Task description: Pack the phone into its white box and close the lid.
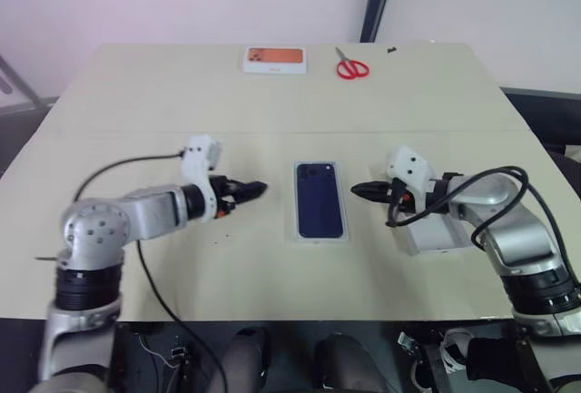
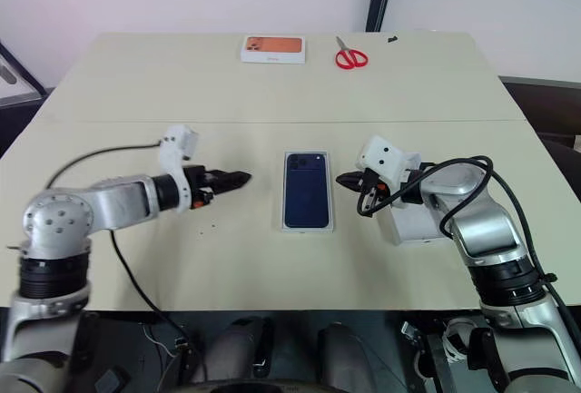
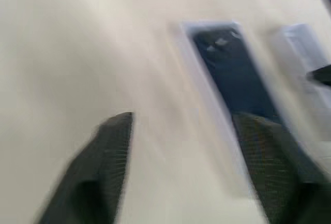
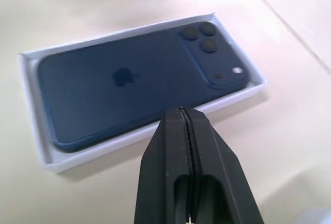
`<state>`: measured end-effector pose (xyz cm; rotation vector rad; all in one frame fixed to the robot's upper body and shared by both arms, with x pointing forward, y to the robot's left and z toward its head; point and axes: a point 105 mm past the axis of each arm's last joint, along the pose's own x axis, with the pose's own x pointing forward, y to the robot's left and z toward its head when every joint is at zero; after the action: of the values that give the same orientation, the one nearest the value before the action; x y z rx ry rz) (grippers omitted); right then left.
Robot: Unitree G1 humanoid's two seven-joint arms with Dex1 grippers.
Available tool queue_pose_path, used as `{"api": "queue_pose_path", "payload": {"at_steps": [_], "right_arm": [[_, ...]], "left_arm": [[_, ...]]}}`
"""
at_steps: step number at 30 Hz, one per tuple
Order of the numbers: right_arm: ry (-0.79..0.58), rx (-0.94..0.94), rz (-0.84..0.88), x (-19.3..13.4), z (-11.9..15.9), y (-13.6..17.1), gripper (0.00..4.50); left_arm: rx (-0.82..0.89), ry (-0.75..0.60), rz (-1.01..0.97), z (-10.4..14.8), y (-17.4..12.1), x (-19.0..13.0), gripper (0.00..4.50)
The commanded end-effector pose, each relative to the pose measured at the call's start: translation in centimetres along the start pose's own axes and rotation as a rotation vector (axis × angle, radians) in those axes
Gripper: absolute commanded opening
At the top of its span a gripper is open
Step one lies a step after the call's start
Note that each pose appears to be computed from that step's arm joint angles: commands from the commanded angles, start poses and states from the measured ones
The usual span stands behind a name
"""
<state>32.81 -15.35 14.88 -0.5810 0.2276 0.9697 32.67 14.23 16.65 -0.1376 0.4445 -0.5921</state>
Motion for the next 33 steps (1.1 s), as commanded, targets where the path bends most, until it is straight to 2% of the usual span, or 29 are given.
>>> {"api": "queue_pose_path", "payload": {"at_steps": [1,3,4,8,14,22,33], "right_arm": [[0.041,-0.086,-0.066,0.0,0.1,-1.4,0.00],[0.085,-0.131,-0.084,0.1,-0.4,-1.8,0.00],[0.106,-0.157,-0.083,0.2,-0.7,-1.8,0.00],[0.148,-0.213,-0.079,0.6,-1.0,-1.4,0.00],[0.184,-0.273,-0.053,1.5,-0.9,0.4,0.00],[0.176,-0.276,0.015,1.9,-0.3,2.9,0.00],[0.264,-0.264,0.025,-1.5,-1.6,3.3,0.00]], "left_arm": [[0.261,-0.018,-0.030,1.3,-0.4,0.7,1.26],[0.409,0.031,-0.053,1.2,-0.5,1.7,0.18],[0.467,0.051,-0.079,1.0,-0.8,2.2,0.08],[0.600,0.133,-0.188,0.1,-2.6,4.8,0.08],[0.688,0.231,-0.377,-2.6,-6.1,7.6,0.08],[0.717,0.258,-0.490,-4.9,-9.4,8.4,0.08],[0.682,0.228,-0.594,-5.9,-13.0,8.6,0.08]]}}
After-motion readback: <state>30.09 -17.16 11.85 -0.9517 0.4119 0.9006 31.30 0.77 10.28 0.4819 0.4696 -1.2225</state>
